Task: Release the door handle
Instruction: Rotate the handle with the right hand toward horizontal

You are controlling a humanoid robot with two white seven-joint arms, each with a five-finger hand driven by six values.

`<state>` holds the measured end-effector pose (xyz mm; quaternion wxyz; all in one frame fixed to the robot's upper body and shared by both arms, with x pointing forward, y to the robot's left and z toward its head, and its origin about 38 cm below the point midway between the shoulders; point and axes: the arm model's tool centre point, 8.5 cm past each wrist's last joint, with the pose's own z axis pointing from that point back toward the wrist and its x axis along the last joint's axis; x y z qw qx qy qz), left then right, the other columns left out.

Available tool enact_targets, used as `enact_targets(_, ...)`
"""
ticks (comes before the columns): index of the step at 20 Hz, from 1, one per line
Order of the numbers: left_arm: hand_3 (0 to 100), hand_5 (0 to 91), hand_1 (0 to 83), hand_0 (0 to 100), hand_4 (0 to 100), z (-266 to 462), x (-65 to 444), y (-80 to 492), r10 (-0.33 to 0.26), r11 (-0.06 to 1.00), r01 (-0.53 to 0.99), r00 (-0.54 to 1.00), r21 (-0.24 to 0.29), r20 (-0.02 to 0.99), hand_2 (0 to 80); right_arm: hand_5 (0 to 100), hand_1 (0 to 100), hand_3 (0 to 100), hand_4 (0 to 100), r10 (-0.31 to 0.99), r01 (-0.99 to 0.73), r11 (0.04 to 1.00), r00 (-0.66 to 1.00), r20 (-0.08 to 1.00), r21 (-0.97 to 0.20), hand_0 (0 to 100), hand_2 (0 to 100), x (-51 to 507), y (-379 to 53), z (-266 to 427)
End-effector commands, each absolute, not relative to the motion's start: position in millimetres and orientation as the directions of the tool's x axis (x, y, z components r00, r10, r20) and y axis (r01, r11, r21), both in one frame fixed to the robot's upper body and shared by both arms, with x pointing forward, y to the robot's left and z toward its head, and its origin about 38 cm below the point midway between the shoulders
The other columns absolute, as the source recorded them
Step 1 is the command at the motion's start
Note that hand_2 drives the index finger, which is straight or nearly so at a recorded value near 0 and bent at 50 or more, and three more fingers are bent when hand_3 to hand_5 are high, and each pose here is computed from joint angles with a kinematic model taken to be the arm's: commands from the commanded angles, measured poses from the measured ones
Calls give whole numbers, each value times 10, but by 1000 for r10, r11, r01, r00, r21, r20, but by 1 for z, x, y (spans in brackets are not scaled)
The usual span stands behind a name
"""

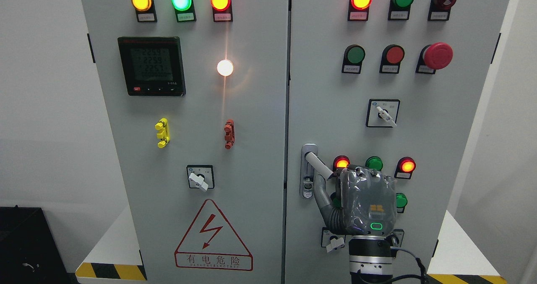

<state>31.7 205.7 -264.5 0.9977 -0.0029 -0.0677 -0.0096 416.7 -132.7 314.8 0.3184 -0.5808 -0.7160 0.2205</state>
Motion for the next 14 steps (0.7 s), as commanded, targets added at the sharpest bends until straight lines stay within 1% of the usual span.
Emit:
enact_targets(1, 0, 0, 556, 120, 0, -265, 21, 206, -16, 1000, 17, 993, -4, 118, 0, 1000, 418, 1000, 1000, 973, 690, 224, -114, 203, -688, 565, 1000, 418, -136, 316)
enact_targets(14, 0, 0, 556, 120, 0, -265, 21, 206, -18, 1000, 18, 993, -4, 118, 0, 1000, 425, 1000, 1000, 973, 697, 220, -108, 203, -683, 556, 1000, 418, -138, 318)
